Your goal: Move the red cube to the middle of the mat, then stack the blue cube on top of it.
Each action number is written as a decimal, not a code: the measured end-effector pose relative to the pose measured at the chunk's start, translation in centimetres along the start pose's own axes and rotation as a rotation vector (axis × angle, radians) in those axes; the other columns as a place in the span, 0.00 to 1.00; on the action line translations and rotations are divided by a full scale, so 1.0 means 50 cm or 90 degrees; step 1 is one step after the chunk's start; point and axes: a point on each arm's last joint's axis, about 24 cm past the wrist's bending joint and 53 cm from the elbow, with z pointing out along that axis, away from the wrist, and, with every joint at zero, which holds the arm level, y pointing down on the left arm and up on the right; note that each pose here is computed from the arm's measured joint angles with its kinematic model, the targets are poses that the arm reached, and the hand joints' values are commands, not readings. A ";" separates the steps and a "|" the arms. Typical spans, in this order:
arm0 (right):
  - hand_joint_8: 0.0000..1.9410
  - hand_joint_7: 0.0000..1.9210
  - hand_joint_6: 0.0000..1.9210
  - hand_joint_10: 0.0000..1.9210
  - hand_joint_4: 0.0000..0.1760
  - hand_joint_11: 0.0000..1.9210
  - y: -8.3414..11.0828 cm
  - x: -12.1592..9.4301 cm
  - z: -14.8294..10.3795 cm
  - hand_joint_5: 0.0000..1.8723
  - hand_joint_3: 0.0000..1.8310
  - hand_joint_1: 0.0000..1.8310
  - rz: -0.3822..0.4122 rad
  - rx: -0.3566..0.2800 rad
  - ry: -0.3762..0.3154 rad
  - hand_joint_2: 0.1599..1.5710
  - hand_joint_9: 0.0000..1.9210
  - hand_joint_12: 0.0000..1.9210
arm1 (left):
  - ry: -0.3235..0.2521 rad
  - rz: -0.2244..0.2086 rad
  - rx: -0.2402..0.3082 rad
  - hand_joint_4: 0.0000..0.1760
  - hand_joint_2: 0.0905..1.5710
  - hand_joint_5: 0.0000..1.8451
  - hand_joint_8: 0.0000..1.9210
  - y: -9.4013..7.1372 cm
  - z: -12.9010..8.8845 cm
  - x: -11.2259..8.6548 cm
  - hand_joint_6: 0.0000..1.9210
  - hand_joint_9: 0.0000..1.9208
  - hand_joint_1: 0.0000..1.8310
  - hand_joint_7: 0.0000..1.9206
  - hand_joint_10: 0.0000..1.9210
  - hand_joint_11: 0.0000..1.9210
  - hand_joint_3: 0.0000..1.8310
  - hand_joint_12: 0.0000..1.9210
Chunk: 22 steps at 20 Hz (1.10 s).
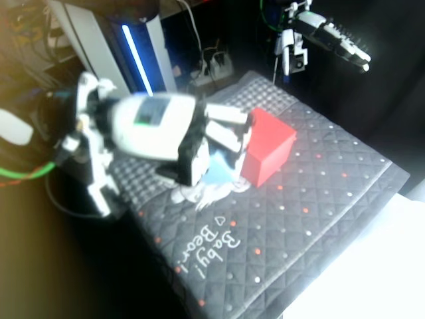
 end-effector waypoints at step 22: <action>1.00 0.72 1.00 1.00 0.00 0.84 0.110 -0.018 0.031 0.62 0.44 0.84 -0.029 -0.105 -0.030 0.50 0.78 1.00 | -0.015 0.002 0.005 0.57 0.70 0.03 0.00 -0.001 0.001 -0.011 0.00 0.00 0.43 0.00 0.00 0.00 0.00 0.00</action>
